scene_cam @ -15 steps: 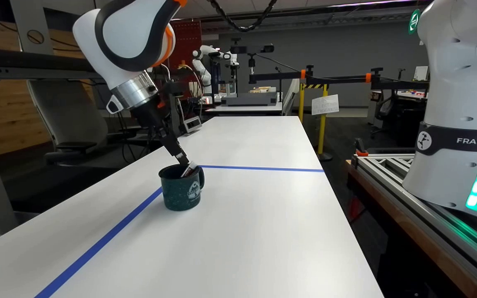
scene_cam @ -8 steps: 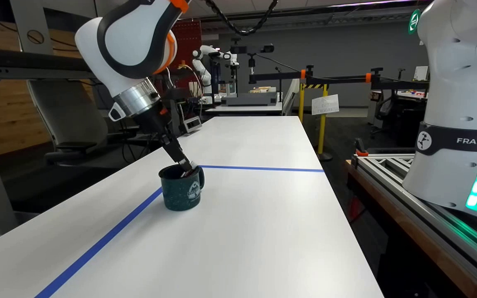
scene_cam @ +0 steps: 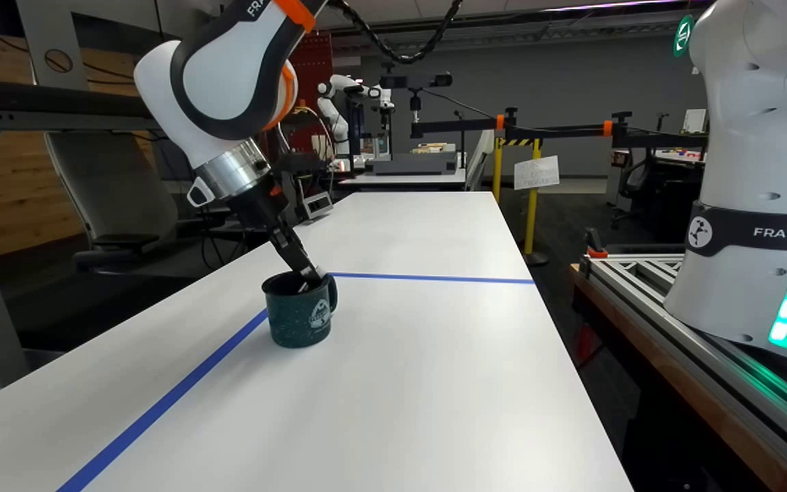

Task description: Remove the marker from the mug

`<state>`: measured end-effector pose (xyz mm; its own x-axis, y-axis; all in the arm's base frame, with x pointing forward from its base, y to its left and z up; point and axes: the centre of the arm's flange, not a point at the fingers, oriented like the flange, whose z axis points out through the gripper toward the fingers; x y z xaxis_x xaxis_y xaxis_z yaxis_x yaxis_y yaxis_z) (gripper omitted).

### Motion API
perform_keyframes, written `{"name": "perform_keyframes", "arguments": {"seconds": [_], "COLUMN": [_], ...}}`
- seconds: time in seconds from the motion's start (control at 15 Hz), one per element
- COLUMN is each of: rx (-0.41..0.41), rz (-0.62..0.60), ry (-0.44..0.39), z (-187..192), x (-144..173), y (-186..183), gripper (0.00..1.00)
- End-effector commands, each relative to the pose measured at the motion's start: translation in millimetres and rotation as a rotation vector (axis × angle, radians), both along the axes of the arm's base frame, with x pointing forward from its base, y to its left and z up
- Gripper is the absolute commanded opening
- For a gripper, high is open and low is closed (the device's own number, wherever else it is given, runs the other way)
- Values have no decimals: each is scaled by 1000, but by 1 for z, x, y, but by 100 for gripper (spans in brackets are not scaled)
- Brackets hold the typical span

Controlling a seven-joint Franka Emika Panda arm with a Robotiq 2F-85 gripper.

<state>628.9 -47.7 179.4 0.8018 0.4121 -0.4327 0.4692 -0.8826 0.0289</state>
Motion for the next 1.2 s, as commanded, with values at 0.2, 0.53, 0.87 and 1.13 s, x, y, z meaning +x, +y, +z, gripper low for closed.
{"name": "perform_keyframes", "arguments": {"seconds": [0.2,0.53,0.87,1.13], "rx": [24,14,-16,-23], "rz": [17,62,129,186], "ry": [-26,-41,-47,-104], "z": [38,90,127,107], "x": [-19,-36,-51,-39], "y": [13,38,65,74], "gripper": [5,5,5,5]}}
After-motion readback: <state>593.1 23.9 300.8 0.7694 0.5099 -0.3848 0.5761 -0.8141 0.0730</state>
